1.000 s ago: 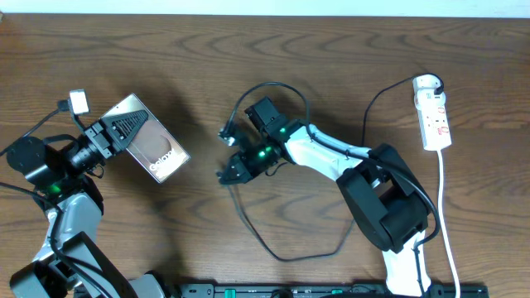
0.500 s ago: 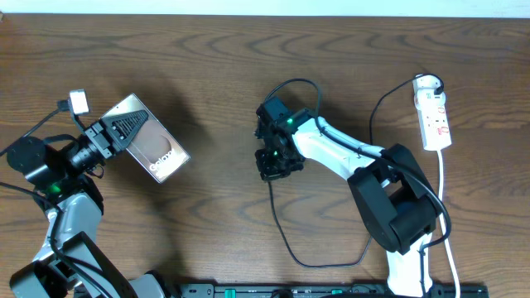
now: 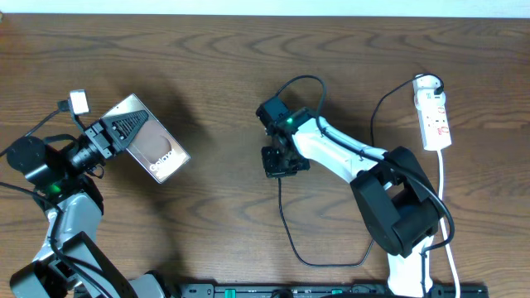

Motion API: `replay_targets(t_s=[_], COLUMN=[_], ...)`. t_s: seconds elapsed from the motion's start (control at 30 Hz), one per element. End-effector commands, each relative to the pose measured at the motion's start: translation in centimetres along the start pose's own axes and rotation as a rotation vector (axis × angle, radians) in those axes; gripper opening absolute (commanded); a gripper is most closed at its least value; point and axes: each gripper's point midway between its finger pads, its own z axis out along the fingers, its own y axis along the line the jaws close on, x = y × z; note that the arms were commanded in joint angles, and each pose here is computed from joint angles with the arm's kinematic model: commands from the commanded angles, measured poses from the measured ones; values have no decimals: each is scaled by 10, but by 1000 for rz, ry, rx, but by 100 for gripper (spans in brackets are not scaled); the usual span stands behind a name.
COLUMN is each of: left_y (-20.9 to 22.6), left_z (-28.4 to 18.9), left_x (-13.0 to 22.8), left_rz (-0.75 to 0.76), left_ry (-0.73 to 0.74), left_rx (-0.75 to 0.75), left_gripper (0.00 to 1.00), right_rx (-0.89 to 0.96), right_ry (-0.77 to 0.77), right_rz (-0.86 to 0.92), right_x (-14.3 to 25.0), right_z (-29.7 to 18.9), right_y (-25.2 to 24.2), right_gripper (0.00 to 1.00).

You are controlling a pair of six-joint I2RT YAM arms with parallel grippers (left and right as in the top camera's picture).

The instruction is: Plug charger to phone and switch on socket

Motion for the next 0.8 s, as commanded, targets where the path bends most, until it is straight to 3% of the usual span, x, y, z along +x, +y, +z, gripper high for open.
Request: replay_targets(t_s=[0.0, 0.53, 0.77], left_y=[-6, -6, -6], left_z=[-1, -1, -1], left_x=[2, 2, 2], left_rz=[5, 5, 6], left_ry=[18, 18, 19], left_rx=[10, 10, 11], left_gripper=[7, 7, 8], right_rx=[178, 180, 131], right_ry=[43, 55, 68], right_rz=[36, 70, 59], right_x=[18, 26, 29], right_z=[31, 34, 36], right_y=[-39, -35, -23], right_gripper=[14, 19, 1])
